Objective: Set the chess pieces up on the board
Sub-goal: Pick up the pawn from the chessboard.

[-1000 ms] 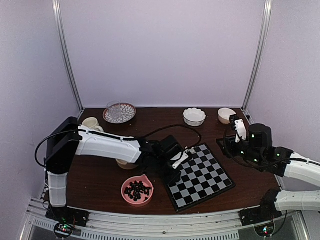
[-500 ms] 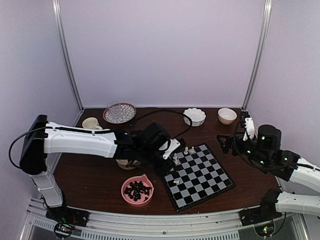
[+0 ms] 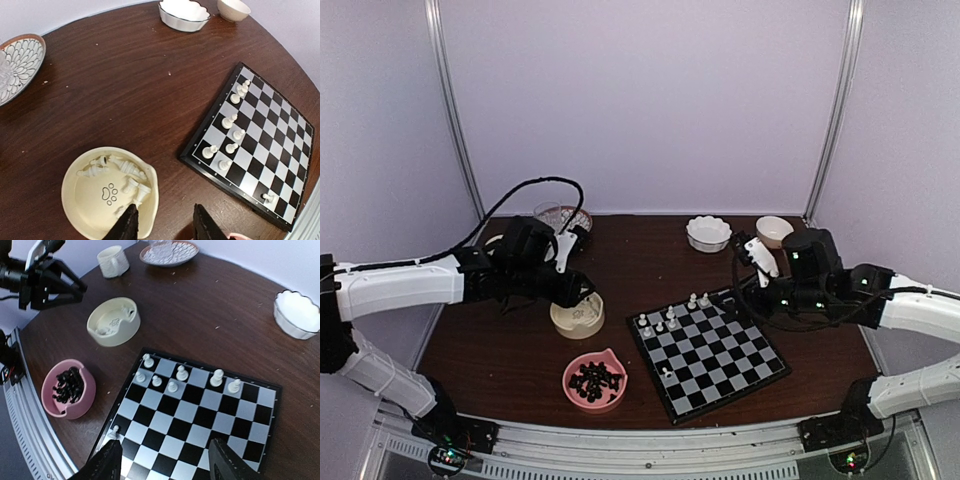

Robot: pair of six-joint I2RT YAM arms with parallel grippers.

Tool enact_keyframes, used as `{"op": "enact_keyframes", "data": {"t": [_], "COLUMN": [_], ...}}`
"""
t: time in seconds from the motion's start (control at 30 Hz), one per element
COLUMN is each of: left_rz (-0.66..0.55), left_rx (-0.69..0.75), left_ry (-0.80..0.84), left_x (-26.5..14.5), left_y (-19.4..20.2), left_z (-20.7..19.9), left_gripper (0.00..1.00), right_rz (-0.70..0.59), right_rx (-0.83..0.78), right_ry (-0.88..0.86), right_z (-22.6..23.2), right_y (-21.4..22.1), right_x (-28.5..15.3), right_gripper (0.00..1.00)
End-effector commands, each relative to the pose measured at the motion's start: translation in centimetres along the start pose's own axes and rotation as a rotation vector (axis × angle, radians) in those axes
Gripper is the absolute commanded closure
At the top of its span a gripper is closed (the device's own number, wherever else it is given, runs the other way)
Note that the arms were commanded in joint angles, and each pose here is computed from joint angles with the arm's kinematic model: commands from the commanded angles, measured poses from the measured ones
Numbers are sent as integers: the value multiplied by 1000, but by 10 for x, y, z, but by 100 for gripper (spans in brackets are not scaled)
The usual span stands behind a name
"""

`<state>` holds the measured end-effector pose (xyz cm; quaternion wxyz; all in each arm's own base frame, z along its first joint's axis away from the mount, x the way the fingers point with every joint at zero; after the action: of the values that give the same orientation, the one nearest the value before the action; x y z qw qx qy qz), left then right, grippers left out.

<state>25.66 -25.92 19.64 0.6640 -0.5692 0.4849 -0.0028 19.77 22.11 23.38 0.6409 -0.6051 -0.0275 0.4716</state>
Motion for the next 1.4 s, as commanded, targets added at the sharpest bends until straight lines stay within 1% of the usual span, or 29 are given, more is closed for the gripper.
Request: {"op": "enact_keyframes", "data": {"t": [0.0,0.13,0.33,0.43,0.6,0.87,1.37], "left_rz": [-129,-157,-203,-222,-248,-256,-272], "left_rx": [-38,-55,-75,-82,-89,-98,-103], "left_ry": [-108,-189,-299,-326,-345,-365,-373], "left_x": [-19,-26,-35,-39,-46,-49,-52], "left_y": [-12,-9,-2,-1,-1,1,3], "left_z": [14,26,40,44,47,49,51], "left_gripper": [62,61,60,60,59,59,58], "right_rz": [176,229,268,291,321,362,351], "right_rx": [-78,-88,-91,-91,-114,-136,-108], "right_ry": [60,120,132,134,138,123,139], "right_z": [16,26,43,51,63,82,88], "right_y": [25,34,45,50,58,71,77], "right_x": [18,33,46,53,65,85,85], "right_gripper": [39,42,42,42,43,43,43]}}
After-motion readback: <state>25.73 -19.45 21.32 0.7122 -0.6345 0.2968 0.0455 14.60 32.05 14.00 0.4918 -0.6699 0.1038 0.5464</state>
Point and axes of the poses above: each gripper's point midway between its finger pads, its own x axis out along the fingers, its own z axis along the line the jaws close on, y = z × x, the point moved 5 cm from there along -x, back along the fingers, and after that the axes turned 6 degrees about x, right-handed, at the moved point
